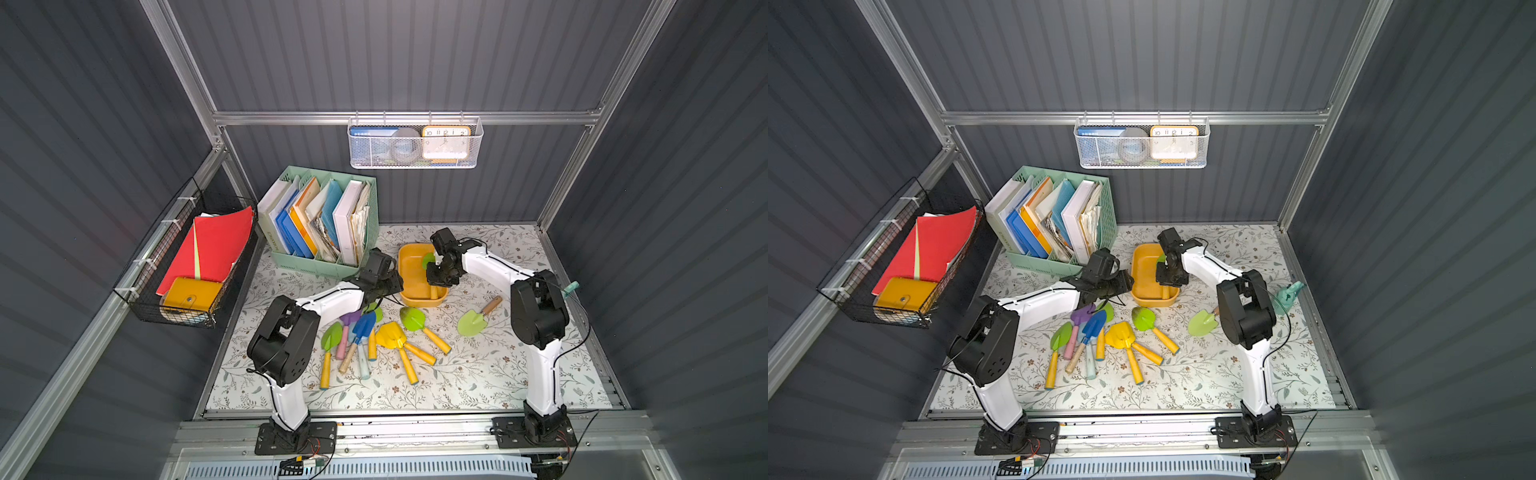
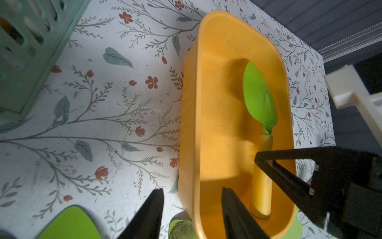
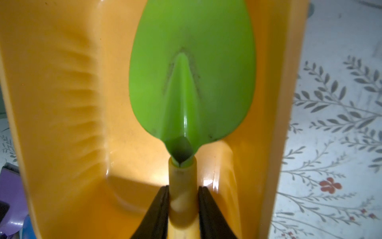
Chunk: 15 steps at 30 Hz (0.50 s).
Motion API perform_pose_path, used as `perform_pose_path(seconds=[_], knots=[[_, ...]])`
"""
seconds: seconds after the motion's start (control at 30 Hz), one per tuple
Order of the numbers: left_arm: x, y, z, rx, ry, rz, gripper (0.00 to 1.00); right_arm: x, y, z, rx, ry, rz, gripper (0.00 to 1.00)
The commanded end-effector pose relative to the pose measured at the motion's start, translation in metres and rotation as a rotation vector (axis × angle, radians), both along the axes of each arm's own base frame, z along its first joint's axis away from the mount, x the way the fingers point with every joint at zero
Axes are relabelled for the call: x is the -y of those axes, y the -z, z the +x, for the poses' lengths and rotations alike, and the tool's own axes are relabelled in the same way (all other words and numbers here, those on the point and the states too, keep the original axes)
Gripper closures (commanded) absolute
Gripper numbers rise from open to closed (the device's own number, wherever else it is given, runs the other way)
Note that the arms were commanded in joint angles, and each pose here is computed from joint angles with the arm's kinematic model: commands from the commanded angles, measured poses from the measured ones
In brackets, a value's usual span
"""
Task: Put the shovel into the storage box
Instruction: Place the shovel in the storage box.
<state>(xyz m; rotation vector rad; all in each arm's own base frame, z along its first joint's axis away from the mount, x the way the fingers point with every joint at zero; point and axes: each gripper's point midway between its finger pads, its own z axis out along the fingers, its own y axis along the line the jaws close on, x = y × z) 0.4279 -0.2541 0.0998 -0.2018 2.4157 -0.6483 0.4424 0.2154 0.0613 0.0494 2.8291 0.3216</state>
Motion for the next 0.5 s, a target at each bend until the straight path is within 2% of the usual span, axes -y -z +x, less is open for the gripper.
perform_pose_path(seconds=[0.0, 0.27, 0.47], knots=[[-0.003, 0.003, -0.004, -0.020, -0.014, 0.011, 0.49, 0.003, 0.005, 0.002, -0.016, 0.022, -0.020, 0.66], [-0.006, -0.002, -0.007, -0.018, -0.018, 0.014, 0.49, -0.001, -0.016, 0.004, 0.007, 0.018, 0.014, 0.64], [-0.011, -0.005, -0.012, -0.016, -0.013, 0.033, 0.44, -0.003, -0.042, -0.006, 0.045, 0.002, 0.050, 0.64]])
